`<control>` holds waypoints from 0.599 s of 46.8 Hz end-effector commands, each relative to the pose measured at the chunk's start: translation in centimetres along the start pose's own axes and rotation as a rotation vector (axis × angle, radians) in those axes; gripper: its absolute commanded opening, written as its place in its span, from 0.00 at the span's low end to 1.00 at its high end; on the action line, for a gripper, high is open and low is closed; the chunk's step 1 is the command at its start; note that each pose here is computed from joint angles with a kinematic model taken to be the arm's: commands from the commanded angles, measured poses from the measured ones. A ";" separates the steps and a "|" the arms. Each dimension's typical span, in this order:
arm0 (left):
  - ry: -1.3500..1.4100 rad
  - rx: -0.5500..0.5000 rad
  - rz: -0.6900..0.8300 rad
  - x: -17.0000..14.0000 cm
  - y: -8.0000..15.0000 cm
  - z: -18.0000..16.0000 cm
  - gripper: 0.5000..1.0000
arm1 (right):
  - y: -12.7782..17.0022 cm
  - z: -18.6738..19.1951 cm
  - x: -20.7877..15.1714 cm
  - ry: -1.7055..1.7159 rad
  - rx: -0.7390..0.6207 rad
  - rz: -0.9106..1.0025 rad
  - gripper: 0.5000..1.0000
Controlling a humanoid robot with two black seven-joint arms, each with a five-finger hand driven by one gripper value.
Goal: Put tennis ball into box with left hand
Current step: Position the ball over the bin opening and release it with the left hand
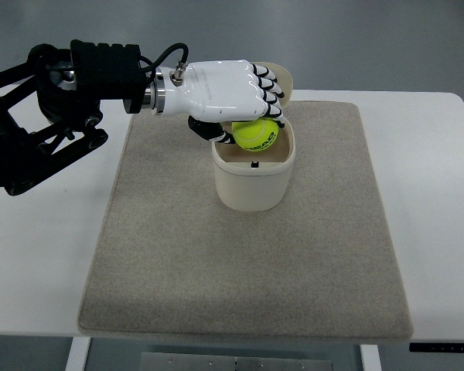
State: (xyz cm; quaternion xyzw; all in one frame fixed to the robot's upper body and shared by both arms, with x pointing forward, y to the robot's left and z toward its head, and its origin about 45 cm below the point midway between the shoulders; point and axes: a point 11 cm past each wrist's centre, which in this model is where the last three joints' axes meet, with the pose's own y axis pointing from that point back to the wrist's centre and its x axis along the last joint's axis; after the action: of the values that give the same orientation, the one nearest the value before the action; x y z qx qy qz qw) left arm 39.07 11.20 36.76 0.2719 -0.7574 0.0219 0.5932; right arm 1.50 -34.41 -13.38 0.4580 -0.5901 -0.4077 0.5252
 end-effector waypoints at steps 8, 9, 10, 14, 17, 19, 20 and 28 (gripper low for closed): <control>0.009 0.005 -0.022 -1.1 1.0 0.0 0.99 | 0.0 0.0 0.0 0.000 0.000 0.000 0.81; 0.009 0.004 -0.023 -1.2 1.3 0.0 0.99 | 0.0 0.0 0.0 0.000 0.000 0.000 0.81; 0.007 0.004 -0.023 -1.1 1.6 0.0 0.99 | 0.0 0.0 0.0 0.000 0.000 0.000 0.81; 0.036 0.009 -0.019 -0.9 3.4 -0.4 0.99 | 0.0 0.0 0.0 0.000 0.000 0.000 0.80; 0.093 0.005 -0.002 -0.6 4.5 -0.5 1.00 | 0.0 0.0 0.0 -0.001 0.000 0.000 0.81; 0.141 -0.001 0.010 -0.4 5.4 -0.7 1.00 | 0.0 0.0 0.0 0.000 0.000 0.000 0.80; 0.164 -0.003 0.016 -0.4 5.8 -0.7 1.00 | 0.0 0.0 0.0 0.000 0.000 0.000 0.81; 0.384 0.006 0.088 -0.1 8.9 -2.0 1.00 | 0.0 0.0 0.0 0.000 0.000 0.000 0.81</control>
State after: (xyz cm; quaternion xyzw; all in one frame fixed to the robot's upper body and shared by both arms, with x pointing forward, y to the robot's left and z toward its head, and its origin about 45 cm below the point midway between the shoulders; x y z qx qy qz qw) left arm 36.85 18.30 39.35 0.2433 -0.6722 0.0742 0.6953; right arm 1.55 -34.41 -13.38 0.4582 -0.5904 -0.4075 0.5249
